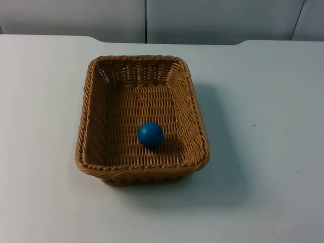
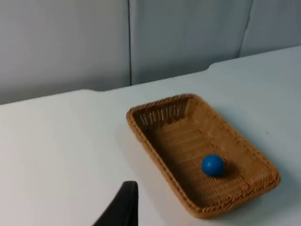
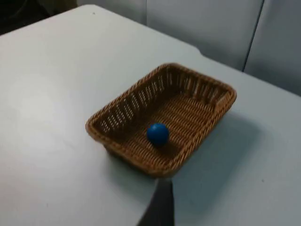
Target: Pick up the basket with the left hand and place the ball into the basket with the right hand.
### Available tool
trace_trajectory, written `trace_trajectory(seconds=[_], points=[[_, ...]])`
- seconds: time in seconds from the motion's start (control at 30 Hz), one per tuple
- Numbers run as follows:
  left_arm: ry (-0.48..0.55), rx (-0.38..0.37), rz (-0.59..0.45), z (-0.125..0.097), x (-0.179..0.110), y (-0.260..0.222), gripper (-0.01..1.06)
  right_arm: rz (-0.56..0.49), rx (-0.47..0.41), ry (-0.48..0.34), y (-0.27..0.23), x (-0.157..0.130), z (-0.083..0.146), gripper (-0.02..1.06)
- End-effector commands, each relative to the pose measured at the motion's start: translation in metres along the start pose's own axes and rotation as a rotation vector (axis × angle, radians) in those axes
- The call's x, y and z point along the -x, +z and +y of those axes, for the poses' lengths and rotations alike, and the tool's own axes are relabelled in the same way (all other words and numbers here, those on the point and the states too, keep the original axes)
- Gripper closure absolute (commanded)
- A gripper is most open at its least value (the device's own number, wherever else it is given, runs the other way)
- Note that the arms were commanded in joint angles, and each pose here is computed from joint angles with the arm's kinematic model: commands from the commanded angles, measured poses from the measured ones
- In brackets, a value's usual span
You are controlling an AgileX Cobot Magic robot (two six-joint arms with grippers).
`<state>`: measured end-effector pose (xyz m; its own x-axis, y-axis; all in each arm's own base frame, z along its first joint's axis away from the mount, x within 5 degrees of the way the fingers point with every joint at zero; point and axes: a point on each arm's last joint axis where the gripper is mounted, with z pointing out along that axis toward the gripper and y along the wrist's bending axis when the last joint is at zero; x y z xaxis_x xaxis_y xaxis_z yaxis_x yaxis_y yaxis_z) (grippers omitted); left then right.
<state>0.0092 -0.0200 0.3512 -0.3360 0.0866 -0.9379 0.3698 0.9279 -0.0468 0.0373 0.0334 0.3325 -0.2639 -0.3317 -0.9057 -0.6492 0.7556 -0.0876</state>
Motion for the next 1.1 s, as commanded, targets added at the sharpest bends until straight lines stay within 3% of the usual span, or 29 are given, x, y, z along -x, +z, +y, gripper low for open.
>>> trace_trajectory(seconds=[0.0, 0.17, 0.27, 0.33, 0.6, 1.07], points=[[-0.006, 0.044, 0.030, 0.001, -0.020, -0.017, 0.00, 0.064, 0.002, 0.009, -0.012, -0.026, 0.004, 0.30], [0.014, 0.122, -0.001, 0.003, -0.039, -0.040, 0.00, 0.062, -0.037, 0.037, -0.027, -0.055, 0.006, 0.30], [0.011, 0.133, 0.009, 0.004, -0.043, -0.042, 0.00, 0.033, -0.045, 0.059, -0.035, -0.065, 0.007, 0.30], [-0.002, 0.129, 0.041, 0.004, -0.046, -0.041, 0.00, 0.074, -0.058, 0.077, -0.036, -0.070, 0.006, 0.30], [-0.048, 0.166, 0.141, 0.014, -0.074, -0.001, 0.00, 0.092, -0.079, 0.054, -0.036, -0.072, 0.004, 0.30], [-0.055, 0.178, 0.120, 0.016, -0.075, 0.003, 0.00, 0.062, -0.081, 0.075, -0.029, -0.073, 0.004, 0.30]])
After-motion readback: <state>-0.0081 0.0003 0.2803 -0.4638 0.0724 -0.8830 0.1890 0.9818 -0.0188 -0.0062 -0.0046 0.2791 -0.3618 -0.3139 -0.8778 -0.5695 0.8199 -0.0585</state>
